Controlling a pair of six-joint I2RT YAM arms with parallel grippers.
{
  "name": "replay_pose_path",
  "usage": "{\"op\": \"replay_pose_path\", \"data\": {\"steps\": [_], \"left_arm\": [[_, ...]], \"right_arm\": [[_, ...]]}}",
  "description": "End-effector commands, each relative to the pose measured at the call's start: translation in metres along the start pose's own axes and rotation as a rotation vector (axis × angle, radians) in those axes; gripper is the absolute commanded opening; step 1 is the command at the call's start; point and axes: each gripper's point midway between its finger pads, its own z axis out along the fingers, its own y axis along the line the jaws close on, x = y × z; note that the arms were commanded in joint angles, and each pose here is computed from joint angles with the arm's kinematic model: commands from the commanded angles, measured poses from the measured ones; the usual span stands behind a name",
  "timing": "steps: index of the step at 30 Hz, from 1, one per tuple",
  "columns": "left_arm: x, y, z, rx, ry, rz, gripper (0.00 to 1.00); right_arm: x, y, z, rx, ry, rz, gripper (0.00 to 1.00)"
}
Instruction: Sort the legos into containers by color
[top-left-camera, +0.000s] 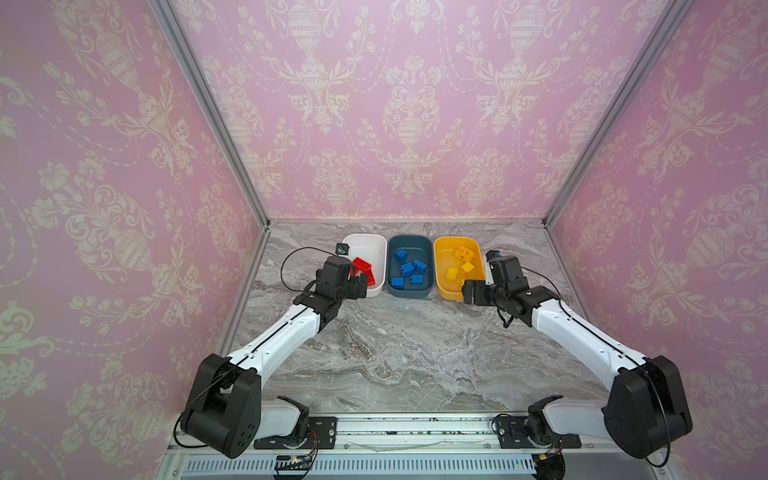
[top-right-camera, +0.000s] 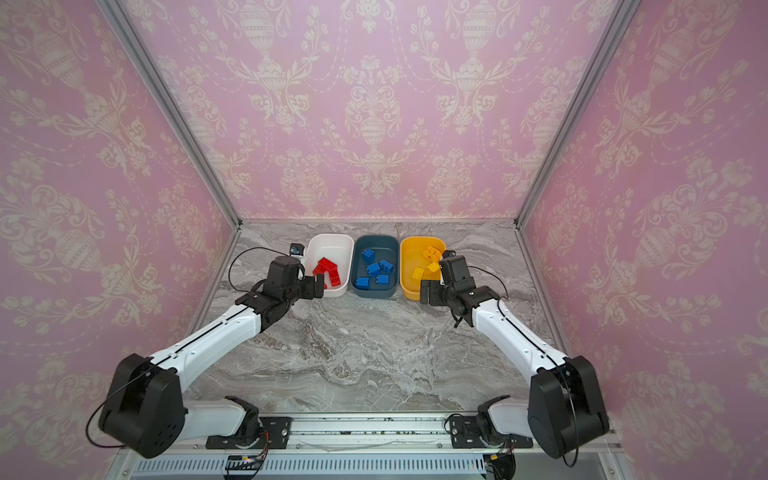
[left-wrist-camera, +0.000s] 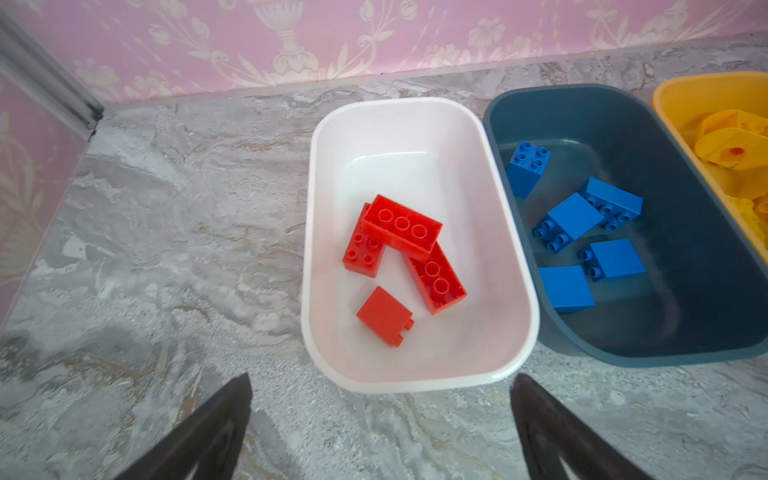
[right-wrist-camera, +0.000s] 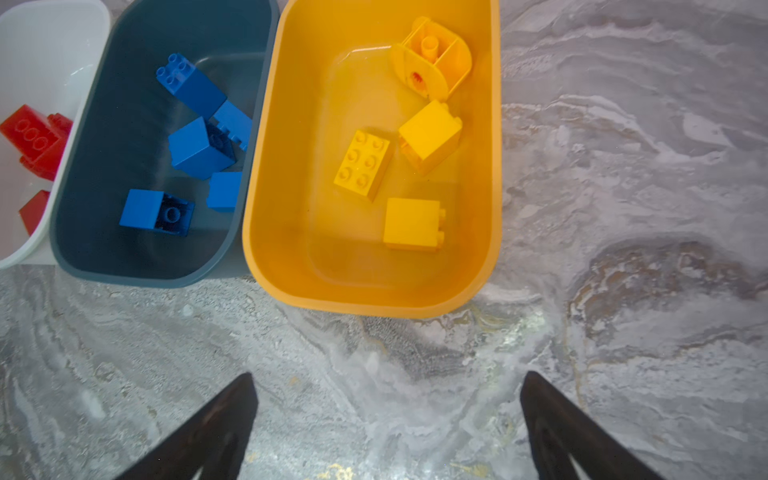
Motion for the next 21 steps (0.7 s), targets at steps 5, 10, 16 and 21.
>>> {"op": "replay_pose_path", "data": {"steps": [5,10,16,21], "left_arm": [[-0.002,0.055,-0.010,-0.180,-0.132,0.011,0.99],[0.006,0.084,-0.006,-0.248,-0.186,-0.015,0.98],[0.019,0.100,0.001,-0.321,-0.270,0.026,0.97],[0.033,0.116,0.007,-0.348,-0.293,-0.018,0.97]], "right_arm": [[-0.036,-0.054,0.001,0.200,-0.214,-0.032,1.00],[-0.040,-0.082,0.010,0.258,-0.294,-0.024,1.00],[-0.032,-0.098,0.025,0.282,-0.369,-0.066,1.00],[-0.020,-0.101,0.038,0.270,-0.372,-0.096,1.00]]}}
